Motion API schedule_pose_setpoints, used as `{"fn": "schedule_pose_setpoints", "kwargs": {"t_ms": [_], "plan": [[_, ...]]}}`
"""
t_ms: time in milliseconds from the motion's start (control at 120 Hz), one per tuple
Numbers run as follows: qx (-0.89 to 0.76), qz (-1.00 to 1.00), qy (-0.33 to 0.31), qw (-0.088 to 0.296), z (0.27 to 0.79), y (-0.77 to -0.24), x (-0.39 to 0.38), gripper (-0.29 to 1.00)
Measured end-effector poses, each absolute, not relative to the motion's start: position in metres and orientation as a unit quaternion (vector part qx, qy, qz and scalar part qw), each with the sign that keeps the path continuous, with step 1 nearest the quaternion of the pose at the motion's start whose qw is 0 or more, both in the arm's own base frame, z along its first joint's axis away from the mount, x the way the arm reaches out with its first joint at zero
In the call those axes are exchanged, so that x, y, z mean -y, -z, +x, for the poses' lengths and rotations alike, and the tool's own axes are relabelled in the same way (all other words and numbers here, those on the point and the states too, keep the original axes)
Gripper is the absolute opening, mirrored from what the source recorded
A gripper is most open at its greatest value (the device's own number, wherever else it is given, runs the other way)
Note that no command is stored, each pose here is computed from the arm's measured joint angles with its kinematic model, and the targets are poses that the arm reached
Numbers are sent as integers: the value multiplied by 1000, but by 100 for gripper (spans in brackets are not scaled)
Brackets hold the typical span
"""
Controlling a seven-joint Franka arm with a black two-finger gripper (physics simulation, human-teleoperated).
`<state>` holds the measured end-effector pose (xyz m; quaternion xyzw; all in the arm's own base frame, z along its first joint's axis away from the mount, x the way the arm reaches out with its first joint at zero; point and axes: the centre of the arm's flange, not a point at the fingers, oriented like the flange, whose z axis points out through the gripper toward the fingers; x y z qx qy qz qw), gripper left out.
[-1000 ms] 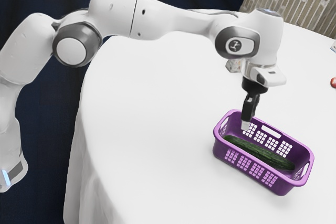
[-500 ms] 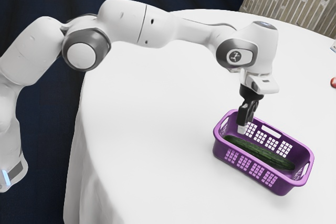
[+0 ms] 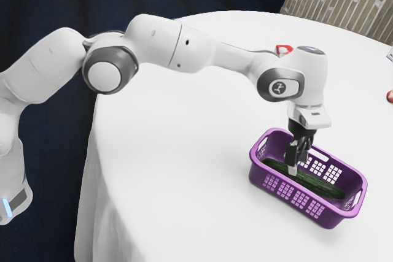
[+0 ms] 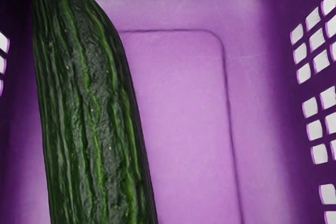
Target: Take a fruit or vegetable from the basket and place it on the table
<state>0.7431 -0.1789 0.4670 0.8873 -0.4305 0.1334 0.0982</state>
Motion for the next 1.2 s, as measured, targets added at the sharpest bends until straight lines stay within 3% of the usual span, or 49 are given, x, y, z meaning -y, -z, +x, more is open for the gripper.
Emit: {"fn": "schedule_pose_setpoints", "kwargs": {"t_ms": [167,300,358,583,683,1200], "plan": [[428,887,-144,97,751,-455,173,61],[434,883,-150,98,754,-448,174,88],[433,882,-157,98,756,-452,172,77],[436,880,-165,91,757,-455,178,65],[439,879,-164,91,757,-452,182,66],[439,882,-149,82,756,-434,185,47]]}}
